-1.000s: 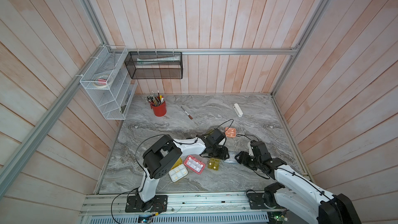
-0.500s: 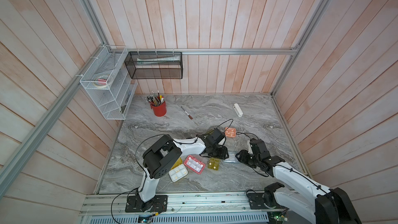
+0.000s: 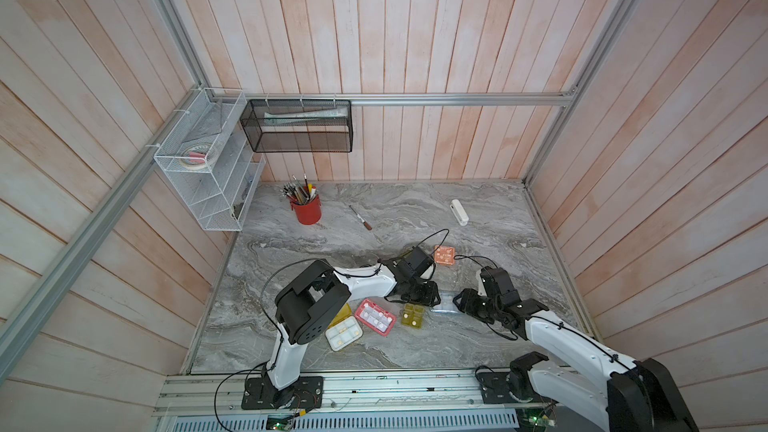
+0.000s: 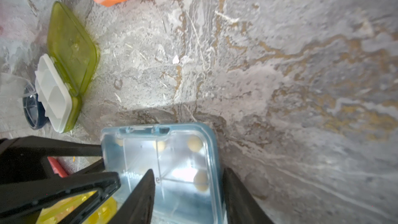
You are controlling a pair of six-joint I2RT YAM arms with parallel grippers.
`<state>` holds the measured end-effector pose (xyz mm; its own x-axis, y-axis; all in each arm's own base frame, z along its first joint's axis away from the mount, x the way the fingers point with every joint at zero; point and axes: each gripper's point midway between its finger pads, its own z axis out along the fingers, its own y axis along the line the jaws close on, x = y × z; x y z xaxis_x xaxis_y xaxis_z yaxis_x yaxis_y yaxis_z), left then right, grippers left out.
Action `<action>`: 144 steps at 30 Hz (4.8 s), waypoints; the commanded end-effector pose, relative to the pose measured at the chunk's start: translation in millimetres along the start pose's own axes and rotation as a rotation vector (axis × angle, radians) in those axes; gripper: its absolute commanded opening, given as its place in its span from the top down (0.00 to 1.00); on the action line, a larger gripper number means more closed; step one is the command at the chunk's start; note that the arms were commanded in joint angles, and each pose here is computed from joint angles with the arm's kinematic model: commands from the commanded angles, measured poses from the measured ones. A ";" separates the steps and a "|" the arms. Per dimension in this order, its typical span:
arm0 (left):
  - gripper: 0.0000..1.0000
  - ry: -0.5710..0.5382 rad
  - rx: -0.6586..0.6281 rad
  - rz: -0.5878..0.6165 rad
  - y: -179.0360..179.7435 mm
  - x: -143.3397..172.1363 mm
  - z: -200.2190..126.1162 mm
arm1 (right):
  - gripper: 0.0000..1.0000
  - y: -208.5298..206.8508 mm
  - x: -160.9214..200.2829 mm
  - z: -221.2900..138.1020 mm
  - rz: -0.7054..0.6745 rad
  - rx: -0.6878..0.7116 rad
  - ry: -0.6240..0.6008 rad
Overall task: Close pillboxes
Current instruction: Close the lid on the pillbox, then adjust the pillbox at the center of the board, then move the pillbox to the center of the board.
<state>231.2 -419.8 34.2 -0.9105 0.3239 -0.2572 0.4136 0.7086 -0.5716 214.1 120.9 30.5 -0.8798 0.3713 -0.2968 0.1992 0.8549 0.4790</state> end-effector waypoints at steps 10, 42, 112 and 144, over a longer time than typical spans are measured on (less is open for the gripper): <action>0.45 -0.049 0.021 0.031 -15.7 -20.5 -11.0 | 0.39 10.8 -8.3 -31.2 -0.024 -0.009 -0.047; 0.43 -0.292 0.016 -0.001 5.4 -57.2 -136.6 | 0.38 66.9 33.5 -2.8 -0.118 -0.184 0.139; 0.43 -0.299 0.037 -0.043 25.7 -40.0 -142.7 | 0.35 37.2 17.3 10.1 -0.125 -0.106 0.141; 0.43 -0.302 0.051 -0.047 34.3 -22.5 -154.4 | 0.35 146.5 48.4 -34.1 -0.314 -0.395 0.155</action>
<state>271.2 -307.6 141.2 -0.8933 0.0712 -0.4438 0.3635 0.6952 -0.6201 182.6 253.0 110.3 -0.9355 0.0106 -0.3530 -0.2472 0.6944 0.6758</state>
